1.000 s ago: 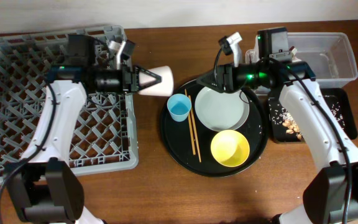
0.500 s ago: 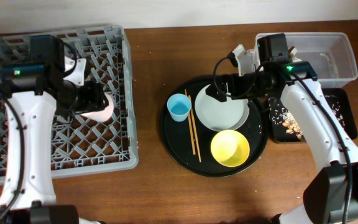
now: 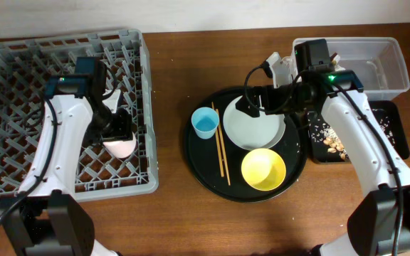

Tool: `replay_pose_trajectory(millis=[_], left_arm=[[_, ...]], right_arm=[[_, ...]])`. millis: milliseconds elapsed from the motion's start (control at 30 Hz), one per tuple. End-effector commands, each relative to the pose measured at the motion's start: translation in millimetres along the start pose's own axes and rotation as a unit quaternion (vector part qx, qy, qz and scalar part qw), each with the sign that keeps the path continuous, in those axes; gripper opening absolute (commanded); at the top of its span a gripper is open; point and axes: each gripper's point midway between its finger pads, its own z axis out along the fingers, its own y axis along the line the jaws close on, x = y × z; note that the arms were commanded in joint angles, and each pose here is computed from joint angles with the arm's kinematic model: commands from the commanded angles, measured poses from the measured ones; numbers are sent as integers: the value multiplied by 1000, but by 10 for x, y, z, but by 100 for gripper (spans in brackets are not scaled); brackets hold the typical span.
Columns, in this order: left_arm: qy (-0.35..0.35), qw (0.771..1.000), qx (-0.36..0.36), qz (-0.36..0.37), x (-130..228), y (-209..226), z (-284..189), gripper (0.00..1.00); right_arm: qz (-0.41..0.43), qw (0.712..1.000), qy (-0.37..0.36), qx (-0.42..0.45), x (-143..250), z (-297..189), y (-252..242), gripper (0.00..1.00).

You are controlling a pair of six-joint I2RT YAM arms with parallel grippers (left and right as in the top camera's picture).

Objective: Sort waste into correct bins and load items into the dishwasher rack
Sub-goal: 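Place the pink cup upside down in the dish rack with the left gripper, then grasp the blue cup with the right gripper and lift it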

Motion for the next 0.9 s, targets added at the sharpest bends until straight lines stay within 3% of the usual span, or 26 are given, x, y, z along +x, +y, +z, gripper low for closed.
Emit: replay_pose_trajectory(millis=[0, 233, 300, 333, 500, 567, 700, 867], left_arm=[[-1, 1000, -6, 3, -18, 14, 116, 52], [-1, 999, -2, 37, 3, -208, 234, 53], [-2, 999, -4, 40, -1, -228, 235, 73], [-2, 999, -3, 40, -1, -228, 236, 79], [-10, 999, -3, 39, -44, -226, 221, 80], [-26, 999, -1, 20, -127, -218, 116, 81], [-107, 992, 61, 24, -482, -469, -565, 82], [-166, 979, 110, 38, -713, -659, -878, 82]], right_arm=[[2, 1000, 0, 5, -8, 5, -33, 98], [2, 1000, 0, 5, -9, 5, -33, 98], [3, 1000, 1, 4, -4, 4, -29, 99], [3, 1000, 4, 4, 8, 11, -22, 98], [-22, 1000, 19, 7, 70, 138, 151, 98], [-15, 999, 23, 35, 85, 222, 177, 87], [58, 990, 15, 131, 110, 515, 131, 67], [78, 980, 33, 180, 276, 1024, 162, 52]])
